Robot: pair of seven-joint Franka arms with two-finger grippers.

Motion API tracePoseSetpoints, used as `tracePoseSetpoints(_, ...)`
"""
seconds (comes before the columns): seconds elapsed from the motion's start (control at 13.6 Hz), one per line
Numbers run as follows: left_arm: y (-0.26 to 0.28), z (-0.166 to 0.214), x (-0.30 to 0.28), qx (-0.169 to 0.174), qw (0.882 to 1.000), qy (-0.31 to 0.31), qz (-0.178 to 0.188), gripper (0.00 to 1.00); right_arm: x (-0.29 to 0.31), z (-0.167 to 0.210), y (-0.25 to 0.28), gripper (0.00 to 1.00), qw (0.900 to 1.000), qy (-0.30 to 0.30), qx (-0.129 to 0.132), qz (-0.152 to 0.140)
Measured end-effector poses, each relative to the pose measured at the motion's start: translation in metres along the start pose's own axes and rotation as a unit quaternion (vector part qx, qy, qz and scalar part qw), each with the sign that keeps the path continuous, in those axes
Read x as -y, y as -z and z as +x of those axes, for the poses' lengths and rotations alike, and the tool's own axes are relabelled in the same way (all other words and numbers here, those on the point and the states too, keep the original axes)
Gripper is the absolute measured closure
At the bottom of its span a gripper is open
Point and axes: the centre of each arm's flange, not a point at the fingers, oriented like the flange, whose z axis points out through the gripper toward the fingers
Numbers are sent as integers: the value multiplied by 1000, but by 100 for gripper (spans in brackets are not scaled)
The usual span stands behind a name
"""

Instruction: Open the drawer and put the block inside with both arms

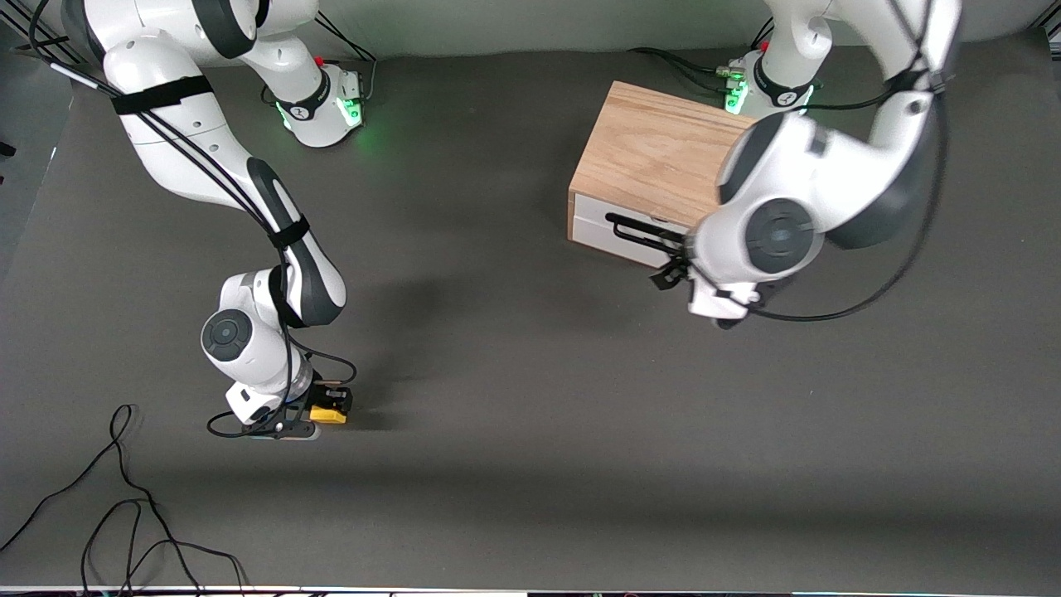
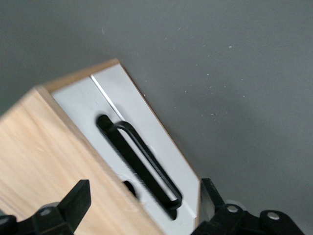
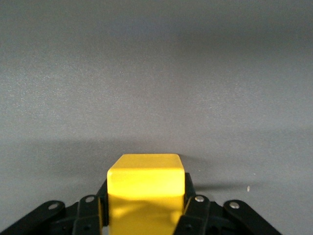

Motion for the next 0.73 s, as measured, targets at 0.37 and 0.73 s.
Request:
tracePoseSetpoints(0.37,-50,5,-2,9,994,104,39,0,2,16,49,45,1000,-1,17,-2)
tracePoseSetpoints(0.73,-83,10,-7,6,987,155,34,0,-10,22,180,45,999,17,42,-2)
